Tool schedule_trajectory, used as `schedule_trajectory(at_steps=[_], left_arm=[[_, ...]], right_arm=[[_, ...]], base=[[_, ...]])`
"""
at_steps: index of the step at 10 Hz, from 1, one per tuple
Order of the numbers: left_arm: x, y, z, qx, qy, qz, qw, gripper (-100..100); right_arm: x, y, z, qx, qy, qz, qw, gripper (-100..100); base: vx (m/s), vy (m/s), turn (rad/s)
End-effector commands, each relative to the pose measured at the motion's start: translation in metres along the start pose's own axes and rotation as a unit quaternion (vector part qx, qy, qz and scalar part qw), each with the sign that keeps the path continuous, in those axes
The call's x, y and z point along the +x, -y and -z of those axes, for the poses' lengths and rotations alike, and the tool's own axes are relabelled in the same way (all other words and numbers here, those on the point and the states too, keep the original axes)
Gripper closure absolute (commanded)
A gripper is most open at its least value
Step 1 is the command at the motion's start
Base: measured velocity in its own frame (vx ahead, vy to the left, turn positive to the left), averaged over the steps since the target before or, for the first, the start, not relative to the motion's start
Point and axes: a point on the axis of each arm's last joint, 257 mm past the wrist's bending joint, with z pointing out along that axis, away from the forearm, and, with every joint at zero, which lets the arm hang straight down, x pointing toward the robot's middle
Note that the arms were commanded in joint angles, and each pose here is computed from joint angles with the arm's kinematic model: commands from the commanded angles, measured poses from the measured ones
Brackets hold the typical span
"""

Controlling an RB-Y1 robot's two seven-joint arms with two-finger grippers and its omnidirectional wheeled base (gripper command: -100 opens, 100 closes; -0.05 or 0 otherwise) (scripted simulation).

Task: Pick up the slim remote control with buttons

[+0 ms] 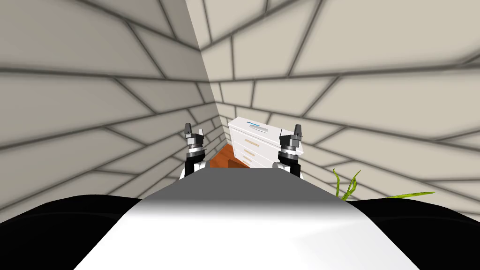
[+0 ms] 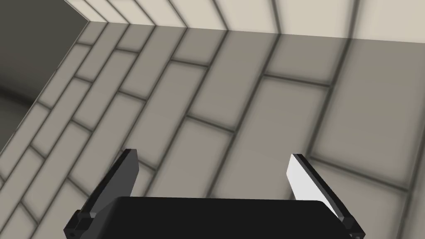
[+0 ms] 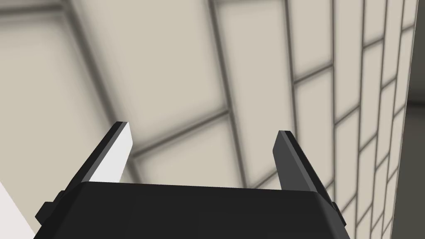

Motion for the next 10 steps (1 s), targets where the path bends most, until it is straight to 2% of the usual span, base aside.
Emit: schedule_trajectory(at_steps=[1,5,10], left_arm=[[0.000,0.000,0.000,0.000,0.000,0.000,1.0000,0],[0.000,0.000,0.000,0.000,0.000,0.000,1.0000,0],[0.000,0.000,0.000,0.000,0.000,0.000,1.0000,0]], right_arm=[[0.003,0.000,-0.003,-0.001,-0.020,0.004,0.9998,-100],[0.010,0.004,-0.008,0.000,-0.062,0.015,0.9980,-100],[0.019,0.011,-0.014,0.004,-0.123,0.036,0.9918,-100]], base=[[0.012,0.030,-0.030],[0.029,0.070,-0.035],[0.030,0.055,-0.024]])
